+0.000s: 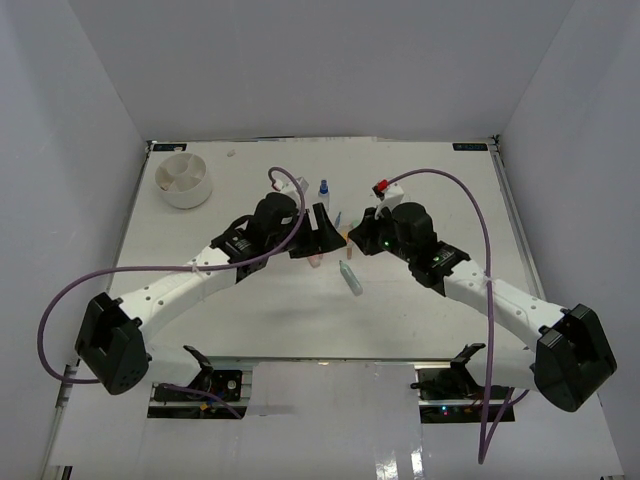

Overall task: Sort the stationery into containers
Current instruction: Pick up the stationery from the center of the board, then place the stationery in the storage box.

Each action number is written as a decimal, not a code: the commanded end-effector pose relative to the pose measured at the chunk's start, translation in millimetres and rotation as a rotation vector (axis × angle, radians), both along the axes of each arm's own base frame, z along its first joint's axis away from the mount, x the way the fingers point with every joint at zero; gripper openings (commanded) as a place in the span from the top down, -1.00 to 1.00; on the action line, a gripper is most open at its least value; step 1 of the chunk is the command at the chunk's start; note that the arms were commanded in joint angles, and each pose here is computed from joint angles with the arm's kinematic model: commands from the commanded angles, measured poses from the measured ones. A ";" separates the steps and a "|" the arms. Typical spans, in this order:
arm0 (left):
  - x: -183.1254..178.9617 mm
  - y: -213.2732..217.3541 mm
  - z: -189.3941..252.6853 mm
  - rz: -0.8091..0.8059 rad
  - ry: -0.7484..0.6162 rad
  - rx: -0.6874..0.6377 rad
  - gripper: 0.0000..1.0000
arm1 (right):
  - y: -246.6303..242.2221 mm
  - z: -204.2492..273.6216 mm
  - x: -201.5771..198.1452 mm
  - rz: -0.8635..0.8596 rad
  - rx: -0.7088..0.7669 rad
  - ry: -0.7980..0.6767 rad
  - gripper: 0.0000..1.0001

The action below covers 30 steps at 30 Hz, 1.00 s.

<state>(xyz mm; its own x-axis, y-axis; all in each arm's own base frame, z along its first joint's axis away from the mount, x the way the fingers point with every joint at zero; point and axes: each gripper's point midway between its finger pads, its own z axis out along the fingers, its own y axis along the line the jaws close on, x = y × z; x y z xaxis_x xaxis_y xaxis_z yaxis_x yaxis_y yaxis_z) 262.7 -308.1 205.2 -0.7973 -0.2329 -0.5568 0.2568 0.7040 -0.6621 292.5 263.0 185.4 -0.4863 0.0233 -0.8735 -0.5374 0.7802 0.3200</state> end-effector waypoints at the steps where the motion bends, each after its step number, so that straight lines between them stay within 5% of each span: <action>1: 16.1 -11.0 25.2 0.053 -0.082 -0.013 -0.63 | 10.7 22.9 -5.4 0.043 0.084 -0.051 0.85; 14: 27.9 -23.5 16.6 0.072 -0.102 0.038 0.05 | 13.7 23.0 -11.0 0.074 0.106 -0.063 0.84; 21: 32.6 -19.6 20.0 0.085 -0.134 0.055 0.65 | 14.4 20.5 -12.1 0.082 0.105 -0.063 0.78; 27: 39.4 -4.8 13.2 0.117 -0.163 0.151 0.74 | 14.3 17.3 -11.9 0.099 0.072 -0.067 -0.09; 30: 51.6 21.3 15.2 0.171 -0.206 0.229 0.74 | 9.2 16.8 -11.5 0.094 0.038 -0.078 -0.30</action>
<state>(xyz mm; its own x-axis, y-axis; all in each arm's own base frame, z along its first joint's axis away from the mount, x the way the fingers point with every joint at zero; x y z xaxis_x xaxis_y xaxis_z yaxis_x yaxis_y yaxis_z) 300.4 -309.0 195.9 -0.6974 -0.2055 -0.6866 0.2421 0.8342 -0.4955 280.1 270.6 185.3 -0.4729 0.0207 -0.8809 -0.5984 0.7262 0.3383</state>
